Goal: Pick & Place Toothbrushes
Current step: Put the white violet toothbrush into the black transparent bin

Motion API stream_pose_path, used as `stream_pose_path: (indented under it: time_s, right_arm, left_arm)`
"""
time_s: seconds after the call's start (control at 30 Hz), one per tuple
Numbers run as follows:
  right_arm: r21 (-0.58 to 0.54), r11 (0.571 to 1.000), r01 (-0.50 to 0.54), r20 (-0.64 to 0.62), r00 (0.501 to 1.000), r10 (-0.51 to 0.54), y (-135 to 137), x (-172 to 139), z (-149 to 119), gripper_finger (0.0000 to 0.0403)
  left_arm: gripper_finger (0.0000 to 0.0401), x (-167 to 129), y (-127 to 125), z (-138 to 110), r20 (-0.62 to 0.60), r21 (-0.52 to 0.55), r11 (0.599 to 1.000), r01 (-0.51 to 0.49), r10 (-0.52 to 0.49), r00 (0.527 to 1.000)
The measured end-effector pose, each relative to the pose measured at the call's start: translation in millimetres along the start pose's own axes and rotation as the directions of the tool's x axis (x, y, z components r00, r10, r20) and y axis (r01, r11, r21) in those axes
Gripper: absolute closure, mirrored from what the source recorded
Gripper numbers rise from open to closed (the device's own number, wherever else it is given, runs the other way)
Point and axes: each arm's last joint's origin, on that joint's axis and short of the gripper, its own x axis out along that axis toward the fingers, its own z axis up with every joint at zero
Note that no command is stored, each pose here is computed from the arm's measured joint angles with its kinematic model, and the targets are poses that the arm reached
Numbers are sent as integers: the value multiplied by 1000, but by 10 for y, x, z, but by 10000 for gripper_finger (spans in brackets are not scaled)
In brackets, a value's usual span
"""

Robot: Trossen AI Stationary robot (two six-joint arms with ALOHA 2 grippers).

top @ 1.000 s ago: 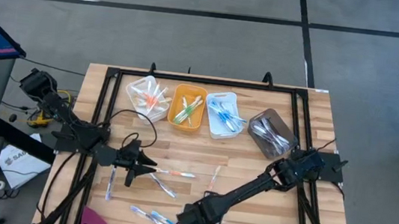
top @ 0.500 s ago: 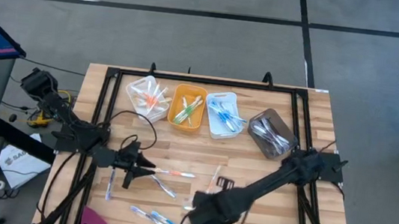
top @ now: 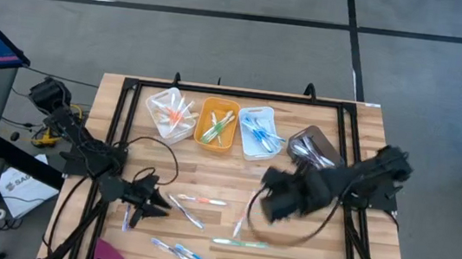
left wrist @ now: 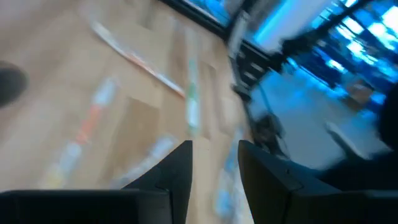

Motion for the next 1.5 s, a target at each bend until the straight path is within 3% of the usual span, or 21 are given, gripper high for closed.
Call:
stream_pose_path:
  time_s: [0.17, 0.37, 0.57, 0.83, 1.13, 1.23, 1.5]
  right_arm:
    - [133, 987, 86, -70, 995, -77, -600, 245, -193, 398]
    - [169, 985, 19, -3, 1000, -19, -997, 457, -502, 398]
    - [316, 945, 89, -53, 996, -76, -1448, 656, -783, 398]
    - [354, 935, -18, -129, 989, 68, -1693, 1177, -878, 398]
    - [459, 878, 140, -379, 924, 51, -1873, 1513, -962, 397]
    - [450, 881, 147, -397, 916, 50, -1847, 1584, -932, 371]
    - [455, 870, 190, -452, 891, 41, -1793, 1753, -882, 240]
  left_arm:
    - [279, -74, -100, -93, -42, -68, 996, 60, -63, 997]
    - [279, -124, -132, -121, 33, -121, 993, 8, -4, 999]
    - [279, -130, -111, -98, 120, -127, 990, -64, 79, 990]
    - [279, -133, -97, -84, 167, -133, 986, -104, 126, 978]
    - [279, -132, -92, -82, 170, -126, 986, -110, 130, 977]
    - [279, -132, -92, -82, 170, -132, 985, -108, 130, 977]
    - [279, -114, -88, -111, 161, -129, 985, -114, 135, 978]
